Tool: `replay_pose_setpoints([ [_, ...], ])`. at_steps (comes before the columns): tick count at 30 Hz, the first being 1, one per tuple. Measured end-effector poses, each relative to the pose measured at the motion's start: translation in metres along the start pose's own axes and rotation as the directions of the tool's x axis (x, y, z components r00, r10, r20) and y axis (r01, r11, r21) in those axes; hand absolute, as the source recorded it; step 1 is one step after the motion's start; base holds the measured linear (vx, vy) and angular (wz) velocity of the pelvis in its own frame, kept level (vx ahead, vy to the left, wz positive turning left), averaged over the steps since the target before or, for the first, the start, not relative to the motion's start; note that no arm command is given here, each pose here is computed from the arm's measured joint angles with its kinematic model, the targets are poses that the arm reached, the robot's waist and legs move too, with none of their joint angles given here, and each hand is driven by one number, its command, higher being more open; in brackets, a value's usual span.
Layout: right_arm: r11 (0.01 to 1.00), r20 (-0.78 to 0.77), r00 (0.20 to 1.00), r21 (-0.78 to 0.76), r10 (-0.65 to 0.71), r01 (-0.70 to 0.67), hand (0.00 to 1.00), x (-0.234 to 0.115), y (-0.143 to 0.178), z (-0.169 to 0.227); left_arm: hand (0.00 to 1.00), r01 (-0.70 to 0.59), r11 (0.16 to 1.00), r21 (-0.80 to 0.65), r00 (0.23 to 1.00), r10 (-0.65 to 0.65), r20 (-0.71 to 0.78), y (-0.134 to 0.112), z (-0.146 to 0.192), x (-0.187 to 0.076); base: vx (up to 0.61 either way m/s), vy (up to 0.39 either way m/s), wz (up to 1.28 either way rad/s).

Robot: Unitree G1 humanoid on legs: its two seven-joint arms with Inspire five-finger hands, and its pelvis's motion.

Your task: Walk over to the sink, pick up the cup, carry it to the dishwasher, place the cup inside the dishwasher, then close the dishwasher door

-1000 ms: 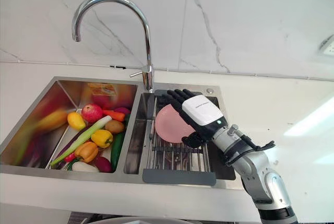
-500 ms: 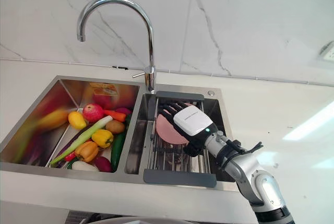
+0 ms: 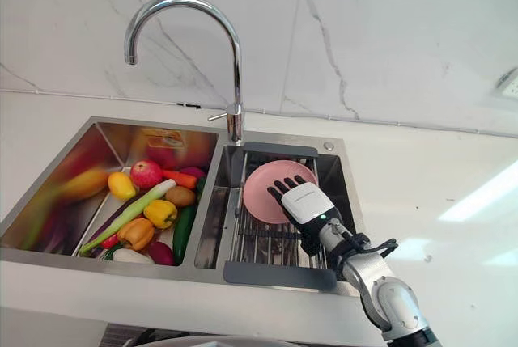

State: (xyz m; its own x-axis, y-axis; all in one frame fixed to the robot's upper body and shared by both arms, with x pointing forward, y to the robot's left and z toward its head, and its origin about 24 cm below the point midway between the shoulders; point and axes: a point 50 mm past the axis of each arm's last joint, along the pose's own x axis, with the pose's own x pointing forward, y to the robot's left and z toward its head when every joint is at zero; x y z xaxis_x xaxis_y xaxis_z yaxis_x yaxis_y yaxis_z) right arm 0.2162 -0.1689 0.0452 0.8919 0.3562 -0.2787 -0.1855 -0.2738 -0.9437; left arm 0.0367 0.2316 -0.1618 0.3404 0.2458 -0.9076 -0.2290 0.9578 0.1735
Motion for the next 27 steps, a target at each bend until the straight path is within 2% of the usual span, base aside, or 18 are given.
replay_pose_setpoints([
  [10,0.993,-0.001,0.995,-0.063,-0.095,0.095,1.00,0.005,0.013,0.010,1.00,0.000,1.000,0.004,1.000,0.000,-0.002,0.000,0.000,0.000,-0.04,-0.010,0.02],
  [11,0.993,0.000,0.995,-0.067,-0.099,0.099,0.00,0.005,0.014,0.011,1.00,0.004,1.000,0.010,1.000,-0.004,-0.002,-0.001,0.000,0.000,-0.02,-0.006,0.05],
  [21,0.976,0.026,0.982,-0.107,-0.187,0.189,0.00,0.005,0.024,0.016,1.00,0.003,0.999,0.034,1.000,-0.003,0.004,-0.001,0.002,0.000,-0.02,-0.004,0.01],
  [27,0.969,0.022,0.977,-0.124,-0.213,0.214,0.00,0.010,0.027,0.012,1.00,-0.044,0.997,0.063,0.999,0.043,0.027,0.000,0.003,0.000,-0.04,-0.011,0.03],
])
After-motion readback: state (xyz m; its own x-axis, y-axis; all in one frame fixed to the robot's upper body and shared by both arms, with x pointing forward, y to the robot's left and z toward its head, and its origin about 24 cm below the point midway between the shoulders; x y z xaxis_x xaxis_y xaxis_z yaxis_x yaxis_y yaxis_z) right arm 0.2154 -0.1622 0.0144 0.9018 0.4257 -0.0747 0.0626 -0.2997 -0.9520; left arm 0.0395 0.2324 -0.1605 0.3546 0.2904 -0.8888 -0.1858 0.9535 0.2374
